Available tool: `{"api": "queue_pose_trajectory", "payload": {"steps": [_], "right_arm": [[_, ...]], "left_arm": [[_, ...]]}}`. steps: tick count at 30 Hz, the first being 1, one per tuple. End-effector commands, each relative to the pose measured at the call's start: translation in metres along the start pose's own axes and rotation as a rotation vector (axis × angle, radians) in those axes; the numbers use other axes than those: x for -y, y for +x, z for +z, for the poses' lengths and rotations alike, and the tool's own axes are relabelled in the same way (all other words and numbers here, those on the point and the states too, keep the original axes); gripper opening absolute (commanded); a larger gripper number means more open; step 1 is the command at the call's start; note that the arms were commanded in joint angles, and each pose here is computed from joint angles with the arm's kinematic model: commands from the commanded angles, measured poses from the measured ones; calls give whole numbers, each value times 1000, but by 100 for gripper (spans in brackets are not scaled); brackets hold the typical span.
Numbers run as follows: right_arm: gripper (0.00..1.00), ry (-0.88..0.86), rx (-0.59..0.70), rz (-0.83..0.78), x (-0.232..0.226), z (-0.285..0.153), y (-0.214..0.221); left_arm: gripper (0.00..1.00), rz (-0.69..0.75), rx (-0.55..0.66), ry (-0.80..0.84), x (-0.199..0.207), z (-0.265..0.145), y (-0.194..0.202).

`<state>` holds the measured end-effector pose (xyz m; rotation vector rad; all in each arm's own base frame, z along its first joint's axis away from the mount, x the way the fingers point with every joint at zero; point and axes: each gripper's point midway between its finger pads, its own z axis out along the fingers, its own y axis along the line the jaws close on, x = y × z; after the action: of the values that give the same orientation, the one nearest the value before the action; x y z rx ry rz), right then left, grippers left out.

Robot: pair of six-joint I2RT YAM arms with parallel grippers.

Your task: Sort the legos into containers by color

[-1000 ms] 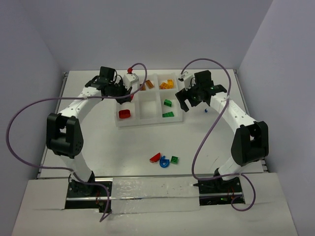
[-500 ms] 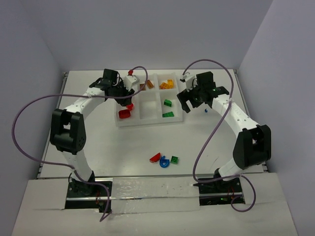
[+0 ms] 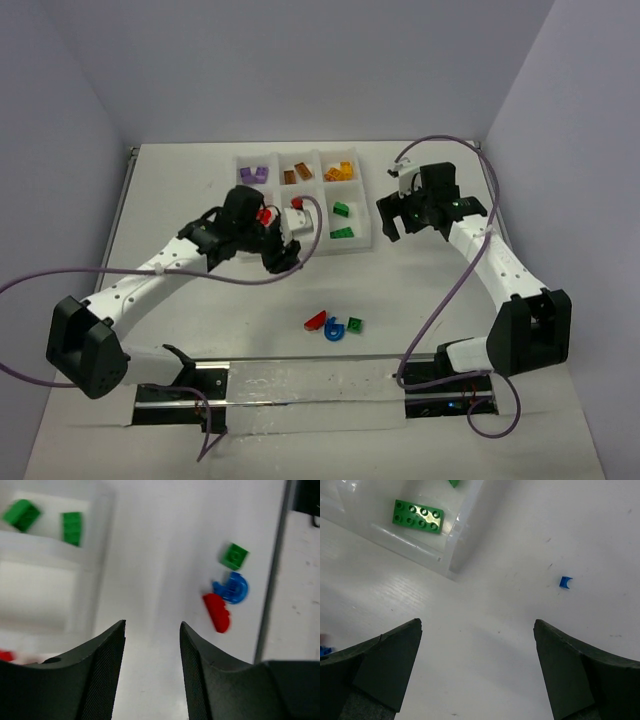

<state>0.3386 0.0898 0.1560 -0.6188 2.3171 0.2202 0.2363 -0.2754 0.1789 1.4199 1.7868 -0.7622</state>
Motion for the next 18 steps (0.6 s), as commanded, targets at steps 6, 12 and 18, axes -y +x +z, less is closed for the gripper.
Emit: {"api": "queue_pose_trajectory", "payload": {"steps": [6,12,18], "right_arm": [[100,10,61,40,-4,-13,17],[100,50,80,74,2,-19,28],[100,69,99,57,11,-29,31]], "left_arm": [[55,-51,-282,144,70,42,68],[56,-116,-329,132,79,60,77],[56,-142,-382,96,80,73,95]]}}
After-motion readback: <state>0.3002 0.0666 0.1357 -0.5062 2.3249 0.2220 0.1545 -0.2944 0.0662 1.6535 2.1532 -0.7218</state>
